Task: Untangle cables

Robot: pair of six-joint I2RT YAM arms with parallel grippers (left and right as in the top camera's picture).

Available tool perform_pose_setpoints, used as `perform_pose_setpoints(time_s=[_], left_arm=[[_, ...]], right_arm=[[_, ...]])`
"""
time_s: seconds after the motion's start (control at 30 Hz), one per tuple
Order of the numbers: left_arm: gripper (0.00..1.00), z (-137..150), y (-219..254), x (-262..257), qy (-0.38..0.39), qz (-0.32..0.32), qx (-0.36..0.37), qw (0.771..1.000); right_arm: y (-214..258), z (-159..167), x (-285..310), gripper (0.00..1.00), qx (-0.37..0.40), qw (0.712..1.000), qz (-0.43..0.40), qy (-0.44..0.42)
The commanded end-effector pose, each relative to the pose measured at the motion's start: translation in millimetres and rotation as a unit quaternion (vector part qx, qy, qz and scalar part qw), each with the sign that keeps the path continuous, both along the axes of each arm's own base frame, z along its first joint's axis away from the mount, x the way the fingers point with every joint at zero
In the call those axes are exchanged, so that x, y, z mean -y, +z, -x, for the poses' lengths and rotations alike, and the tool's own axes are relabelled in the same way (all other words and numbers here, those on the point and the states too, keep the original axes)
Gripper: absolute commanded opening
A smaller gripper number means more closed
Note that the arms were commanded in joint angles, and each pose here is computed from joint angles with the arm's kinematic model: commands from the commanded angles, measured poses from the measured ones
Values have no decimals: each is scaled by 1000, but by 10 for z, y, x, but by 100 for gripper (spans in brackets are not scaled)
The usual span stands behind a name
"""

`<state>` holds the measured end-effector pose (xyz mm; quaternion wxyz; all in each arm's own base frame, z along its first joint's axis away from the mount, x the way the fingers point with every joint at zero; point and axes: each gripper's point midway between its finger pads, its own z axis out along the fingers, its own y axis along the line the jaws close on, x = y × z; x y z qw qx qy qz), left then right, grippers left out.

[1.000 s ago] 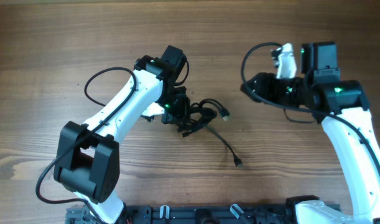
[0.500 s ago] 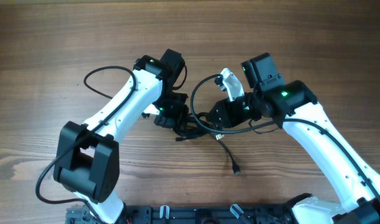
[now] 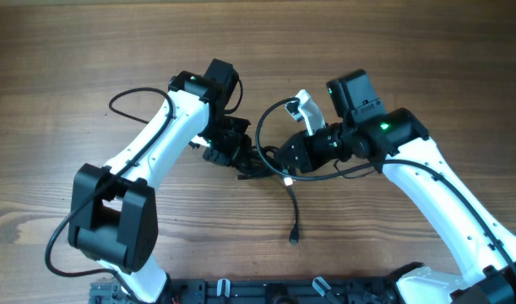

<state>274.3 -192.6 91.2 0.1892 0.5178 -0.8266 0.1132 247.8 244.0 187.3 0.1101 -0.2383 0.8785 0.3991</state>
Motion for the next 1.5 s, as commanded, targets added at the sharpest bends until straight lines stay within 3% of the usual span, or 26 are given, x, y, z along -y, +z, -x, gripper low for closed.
perform_pose_setpoints(time_s=[0.0, 0.13, 0.27, 0.47, 0.6, 0.8, 0.87, 1.0, 1.1, 1.2, 1.27, 1.47], left_arm=[[4, 9, 109, 79, -6, 31, 4, 1000], [4, 27, 164, 172, -20, 65, 3, 998], [4, 36, 192, 217, -99, 98, 40, 989], [4, -9, 202, 252, -229, 133, 120, 957], [4, 48, 211, 289, -296, 150, 145, 932], [4, 100, 235, 401, -331, 169, 161, 914], [4, 67, 312, 514, -319, 203, 172, 910], [4, -142, 263, 406, -143, 149, 108, 972], [4, -271, 240, 314, -29, 120, 69, 990], [4, -313, 237, 253, 98, 98, 4, 990], [4, -318, 237, 252, 150, 89, -25, 984], [4, -294, 270, 292, 142, 103, -30, 984]], right_arm=[[-155, 81, 39, 5, -13, 999, 40, 1], [-399, 83, -1, 4, -45, 997, 63, 2], [-707, -257, 237, 4, -48, 982, 148, -106], [-614, -600, 392, 4, -23, 981, 117, -154], [-467, -723, 331, 4, 0, 989, 63, -137], [-350, -879, 253, 4, 25, 988, 33, -150], [-351, -872, 257, 4, 23, 988, 32, -149], [-43, -842, 351, 5, 32, 988, 8, -152], [308, -770, 433, 25, 62, 985, -7, -163], [454, -641, 495, 41, 52, 980, -8, -190], [326, -503, 439, 42, 16, 983, 5, -182], [-112, -431, 185, 30, 21, 989, 61, -132]])
